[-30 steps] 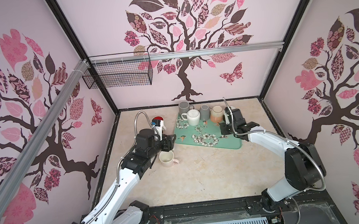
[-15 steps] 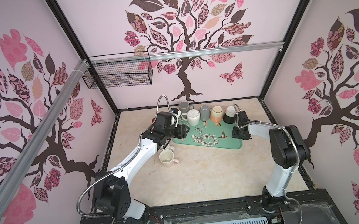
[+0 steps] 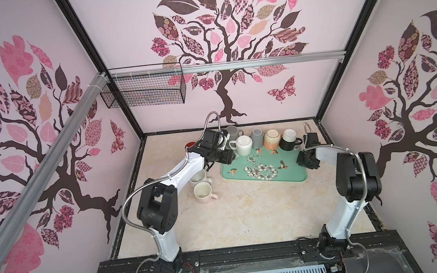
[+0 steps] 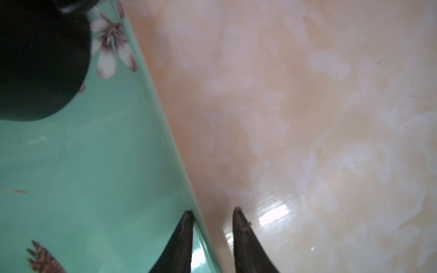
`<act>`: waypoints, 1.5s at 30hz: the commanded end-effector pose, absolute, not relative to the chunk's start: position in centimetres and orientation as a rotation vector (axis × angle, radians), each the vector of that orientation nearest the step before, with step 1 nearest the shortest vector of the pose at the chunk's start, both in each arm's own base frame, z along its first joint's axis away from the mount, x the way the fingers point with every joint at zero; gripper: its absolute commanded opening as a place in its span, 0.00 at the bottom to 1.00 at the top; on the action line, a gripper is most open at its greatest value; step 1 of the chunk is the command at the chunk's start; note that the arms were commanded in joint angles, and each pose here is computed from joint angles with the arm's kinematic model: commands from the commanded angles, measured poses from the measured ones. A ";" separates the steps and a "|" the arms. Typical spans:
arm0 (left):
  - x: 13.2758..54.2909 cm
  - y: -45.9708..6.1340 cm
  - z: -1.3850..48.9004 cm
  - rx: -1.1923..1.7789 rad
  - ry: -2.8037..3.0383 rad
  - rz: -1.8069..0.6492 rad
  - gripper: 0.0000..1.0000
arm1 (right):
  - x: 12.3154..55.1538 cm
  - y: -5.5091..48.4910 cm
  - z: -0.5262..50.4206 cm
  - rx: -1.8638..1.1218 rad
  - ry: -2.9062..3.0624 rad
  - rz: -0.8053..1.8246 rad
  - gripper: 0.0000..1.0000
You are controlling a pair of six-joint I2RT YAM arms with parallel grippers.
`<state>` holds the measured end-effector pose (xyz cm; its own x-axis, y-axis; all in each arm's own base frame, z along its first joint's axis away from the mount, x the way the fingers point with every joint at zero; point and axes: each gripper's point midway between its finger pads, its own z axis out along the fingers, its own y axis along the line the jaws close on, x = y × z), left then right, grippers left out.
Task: Turn the mug right side up
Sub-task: Move the tray to the top-center of the table, then rotate the mug on the tray.
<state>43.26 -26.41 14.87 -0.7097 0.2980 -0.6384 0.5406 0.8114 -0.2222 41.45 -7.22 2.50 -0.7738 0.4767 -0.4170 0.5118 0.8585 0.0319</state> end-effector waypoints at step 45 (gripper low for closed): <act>53.3 -33.9 12.8 0.931 1.920 -1.018 0.61 | 44.0 6.4 16.1 0.354 2.340 0.562 0.49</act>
<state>53.29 -32.98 12.22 -0.4656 0.2485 -0.8494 0.8330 0.4471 -0.3258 43.79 6.07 16.15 -0.7197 0.4019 -0.5661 0.1104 0.8713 0.4782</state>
